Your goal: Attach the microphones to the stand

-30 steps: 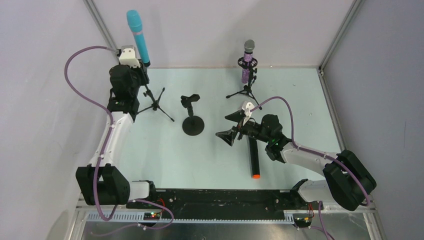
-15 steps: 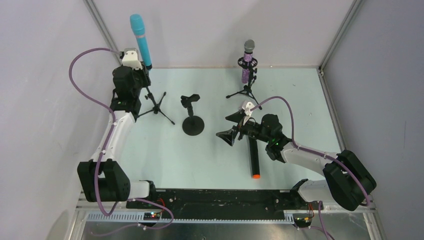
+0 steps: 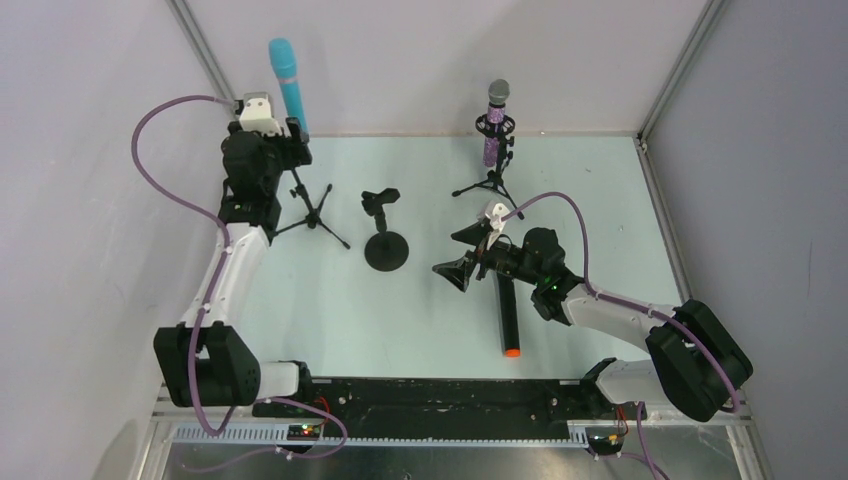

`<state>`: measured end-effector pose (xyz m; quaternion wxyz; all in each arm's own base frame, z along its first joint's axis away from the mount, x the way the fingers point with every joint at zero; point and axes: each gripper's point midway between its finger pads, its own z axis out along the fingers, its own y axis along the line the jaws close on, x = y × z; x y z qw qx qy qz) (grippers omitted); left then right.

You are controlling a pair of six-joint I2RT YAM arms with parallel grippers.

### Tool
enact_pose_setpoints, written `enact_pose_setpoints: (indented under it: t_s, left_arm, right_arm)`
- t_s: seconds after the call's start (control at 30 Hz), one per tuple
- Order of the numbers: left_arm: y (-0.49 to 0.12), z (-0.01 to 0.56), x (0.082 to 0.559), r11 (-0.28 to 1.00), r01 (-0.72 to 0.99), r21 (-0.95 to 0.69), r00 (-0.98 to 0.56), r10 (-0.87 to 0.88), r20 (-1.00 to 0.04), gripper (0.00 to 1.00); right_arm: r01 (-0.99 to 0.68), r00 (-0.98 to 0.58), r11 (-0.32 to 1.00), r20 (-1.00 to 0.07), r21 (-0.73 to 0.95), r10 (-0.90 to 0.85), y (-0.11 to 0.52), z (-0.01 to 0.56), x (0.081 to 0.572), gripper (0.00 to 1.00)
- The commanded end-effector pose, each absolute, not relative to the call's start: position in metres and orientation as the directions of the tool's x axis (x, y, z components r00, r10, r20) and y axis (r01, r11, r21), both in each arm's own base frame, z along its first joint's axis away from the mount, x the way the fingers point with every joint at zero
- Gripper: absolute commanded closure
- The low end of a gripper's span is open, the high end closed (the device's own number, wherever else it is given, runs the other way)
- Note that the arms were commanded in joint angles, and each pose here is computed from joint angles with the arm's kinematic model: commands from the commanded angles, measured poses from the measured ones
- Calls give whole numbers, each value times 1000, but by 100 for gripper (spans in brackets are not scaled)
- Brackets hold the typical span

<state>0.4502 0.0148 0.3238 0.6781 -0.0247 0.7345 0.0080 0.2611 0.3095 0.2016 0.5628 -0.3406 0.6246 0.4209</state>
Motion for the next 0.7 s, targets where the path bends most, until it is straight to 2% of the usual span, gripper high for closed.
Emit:
enact_pose_setpoints:
  t_s: [0.0, 0.23, 0.43, 0.67]
  left_arm:
    - [15, 358, 439, 999, -40, -28, 25, -27, -999, 14]
    - [17, 384, 416, 998, -56, -32, 93, -27, -995, 1]
    - [13, 409, 388, 999, -37, -32, 167, -26, -986, 0]
    - [-13, 424, 356, 995, 103, 4, 220, -19, -975, 0]
  right_arm:
    - [-907, -113, 399, -991, 134, 76, 310, 213, 259, 1]
    - [-909, -113, 395, -990, 135, 79, 310, 215, 258, 1]
    - [-911, -117, 388, -990, 140, 83, 311, 215, 257, 1]
    - [-914, -121, 379, -989, 145, 88, 313, 217, 255, 1]
